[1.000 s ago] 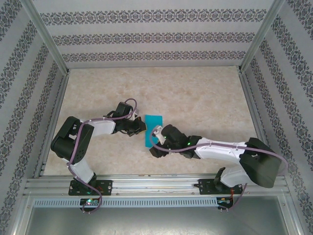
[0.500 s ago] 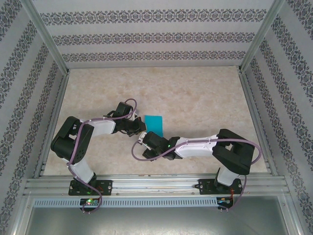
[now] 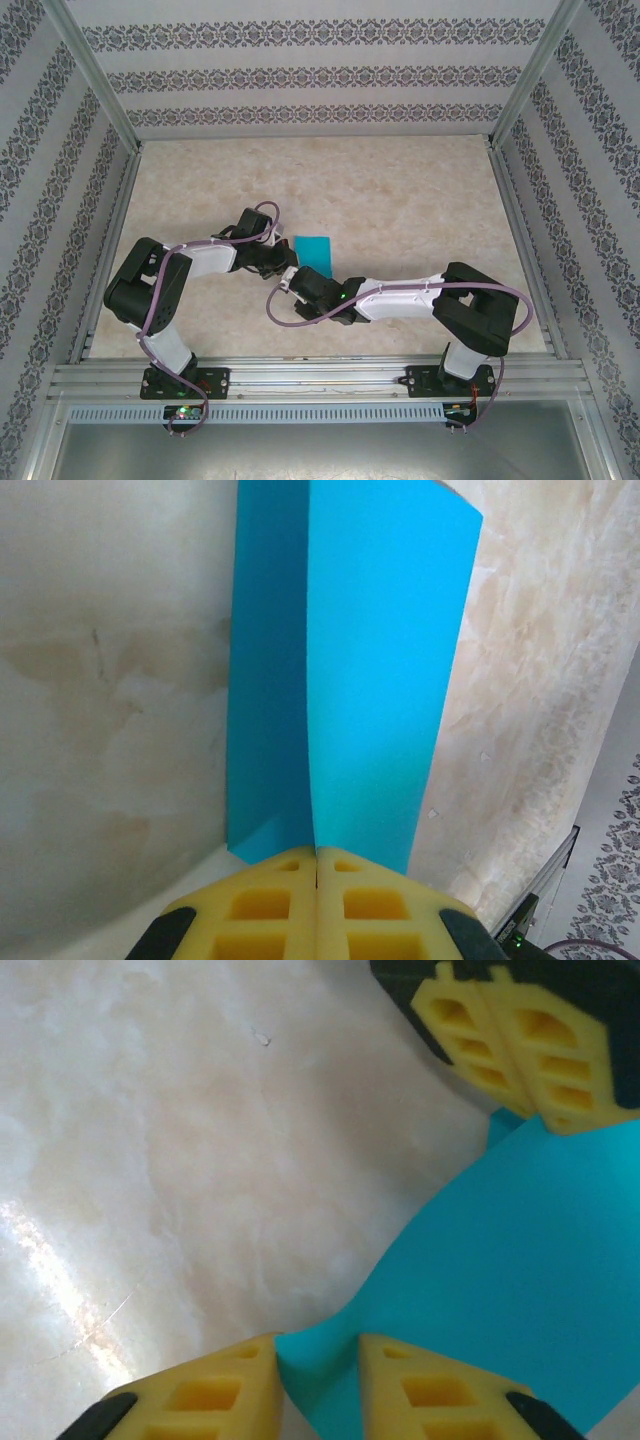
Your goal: Fold a paper plane with a square sheet of paper (fold left side to right side)
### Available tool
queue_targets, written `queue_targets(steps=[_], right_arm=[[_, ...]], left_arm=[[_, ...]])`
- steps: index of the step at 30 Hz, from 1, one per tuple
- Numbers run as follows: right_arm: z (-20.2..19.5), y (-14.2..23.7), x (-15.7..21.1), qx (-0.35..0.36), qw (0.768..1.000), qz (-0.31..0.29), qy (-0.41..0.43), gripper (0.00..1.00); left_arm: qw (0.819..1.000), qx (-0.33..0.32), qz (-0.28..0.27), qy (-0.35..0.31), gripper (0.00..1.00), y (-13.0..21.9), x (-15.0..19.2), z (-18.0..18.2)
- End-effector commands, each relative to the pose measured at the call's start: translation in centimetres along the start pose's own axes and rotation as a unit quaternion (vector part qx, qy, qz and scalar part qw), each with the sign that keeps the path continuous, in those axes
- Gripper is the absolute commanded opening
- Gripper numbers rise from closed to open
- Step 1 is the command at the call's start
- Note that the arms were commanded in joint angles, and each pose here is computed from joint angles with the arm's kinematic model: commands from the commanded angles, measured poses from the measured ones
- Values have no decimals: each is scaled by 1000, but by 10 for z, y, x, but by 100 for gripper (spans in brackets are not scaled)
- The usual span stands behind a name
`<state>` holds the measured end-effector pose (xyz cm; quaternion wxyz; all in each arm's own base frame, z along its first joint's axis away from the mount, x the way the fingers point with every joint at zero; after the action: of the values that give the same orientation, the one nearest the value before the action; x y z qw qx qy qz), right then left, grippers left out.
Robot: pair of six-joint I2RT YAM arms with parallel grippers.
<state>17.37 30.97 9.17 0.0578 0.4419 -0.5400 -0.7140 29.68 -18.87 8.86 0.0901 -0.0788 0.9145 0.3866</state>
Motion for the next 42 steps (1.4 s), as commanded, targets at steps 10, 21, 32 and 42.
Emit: queue_targets(steps=[10, 21, 32, 42], right_arm=[[0, 3, 12, -39, 998, 24, -43, 1], [-17, 10, 11, -125, 983, 30, -130, 0], [-23, 11, 8, -188, 965, 36, -177, 0], [-28, 9, 8, -204, 957, 45, -203, 0]], left_arm=[[1000, -11, 6, -19, 6, -1, -3, -7], [998, -29, -19, -49, 31, 28, -12, -15], [996, 19, -2, -89, 23, 29, -25, -34], [994, 18, 59, -86, 14, -22, -25, -21]])
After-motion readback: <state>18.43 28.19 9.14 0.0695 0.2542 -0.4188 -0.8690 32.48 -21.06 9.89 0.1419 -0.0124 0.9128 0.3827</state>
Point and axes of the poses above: each hand's point on the last joint's axis, 136 mm out from that joint toward the fingers, its own y axis back along the fingers, its own z axis along the line the jaws close on, x = y × z, the point moved 7 cm from there along y, back along the fingers, and after that the axes turned 14 degrees about -y, right-handed, at the moved point
